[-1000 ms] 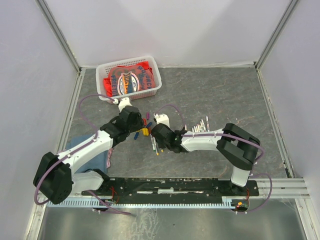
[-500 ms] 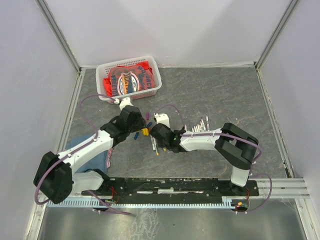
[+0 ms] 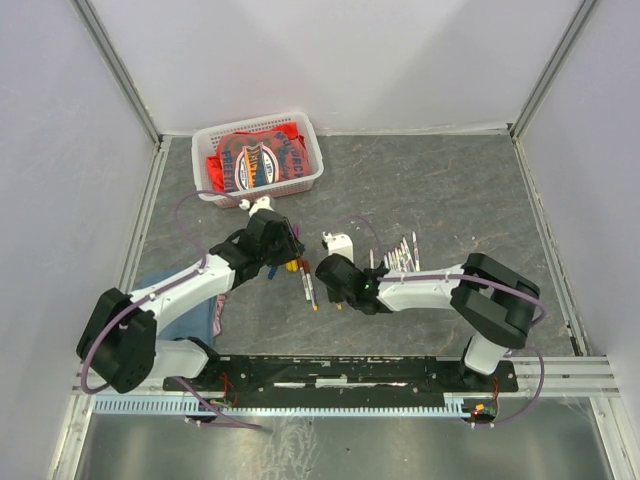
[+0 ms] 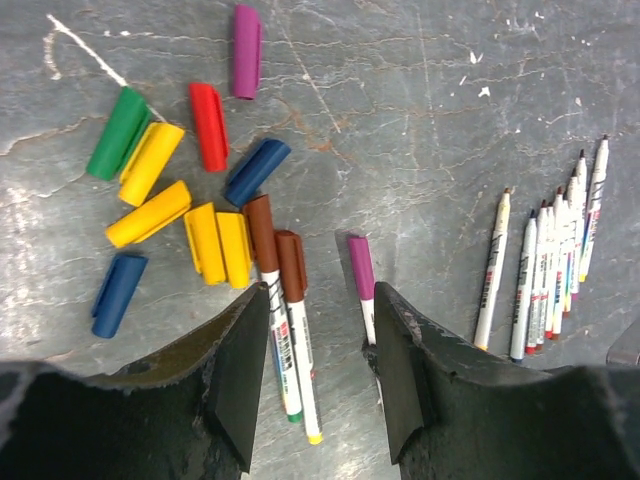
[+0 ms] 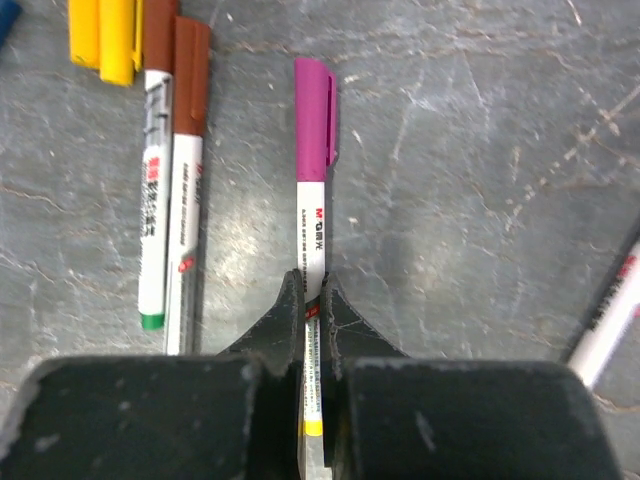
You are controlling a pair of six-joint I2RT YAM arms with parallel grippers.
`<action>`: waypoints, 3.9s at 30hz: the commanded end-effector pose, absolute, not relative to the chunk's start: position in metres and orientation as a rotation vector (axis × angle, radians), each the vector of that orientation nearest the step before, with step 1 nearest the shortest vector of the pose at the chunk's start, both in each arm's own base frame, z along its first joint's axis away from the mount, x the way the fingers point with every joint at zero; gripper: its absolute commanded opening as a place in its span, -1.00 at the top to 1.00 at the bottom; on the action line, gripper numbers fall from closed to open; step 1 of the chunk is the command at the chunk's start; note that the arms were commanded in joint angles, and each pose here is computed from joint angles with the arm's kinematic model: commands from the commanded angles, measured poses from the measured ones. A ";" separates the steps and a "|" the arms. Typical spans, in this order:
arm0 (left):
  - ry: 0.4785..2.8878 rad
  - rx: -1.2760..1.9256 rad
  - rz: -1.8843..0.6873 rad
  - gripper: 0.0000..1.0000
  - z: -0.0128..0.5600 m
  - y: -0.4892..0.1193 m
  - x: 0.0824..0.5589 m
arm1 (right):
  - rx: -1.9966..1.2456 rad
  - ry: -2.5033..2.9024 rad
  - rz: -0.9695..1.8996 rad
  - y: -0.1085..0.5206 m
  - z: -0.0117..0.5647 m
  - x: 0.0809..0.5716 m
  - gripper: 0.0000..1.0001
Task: Open the pen caps
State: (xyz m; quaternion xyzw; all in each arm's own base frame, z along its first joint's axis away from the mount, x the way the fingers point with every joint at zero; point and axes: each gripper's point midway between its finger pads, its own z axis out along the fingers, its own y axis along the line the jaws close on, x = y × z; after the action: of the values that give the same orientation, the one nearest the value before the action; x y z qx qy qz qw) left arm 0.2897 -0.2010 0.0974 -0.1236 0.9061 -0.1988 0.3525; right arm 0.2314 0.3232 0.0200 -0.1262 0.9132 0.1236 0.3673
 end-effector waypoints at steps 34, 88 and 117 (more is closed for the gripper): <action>2.365 -0.288 -0.875 0.00 0.106 -0.274 0.293 | -0.342 2.112 0.728 0.348 0.108 0.215 0.98; 2.199 -0.199 -1.083 0.94 0.145 -0.295 0.291 | -0.301 2.063 0.723 0.332 0.114 0.217 0.98; 2.049 -0.349 -0.651 0.94 0.173 -0.283 0.343 | -0.317 2.146 0.447 0.295 0.079 0.222 0.98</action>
State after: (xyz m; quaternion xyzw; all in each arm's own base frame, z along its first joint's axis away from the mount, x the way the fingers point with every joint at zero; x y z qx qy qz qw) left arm 0.3122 -0.2871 0.1137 -0.1176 0.8894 -0.2390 0.3715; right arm 0.2363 0.3115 0.0903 -0.1168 0.8550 0.1888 0.4687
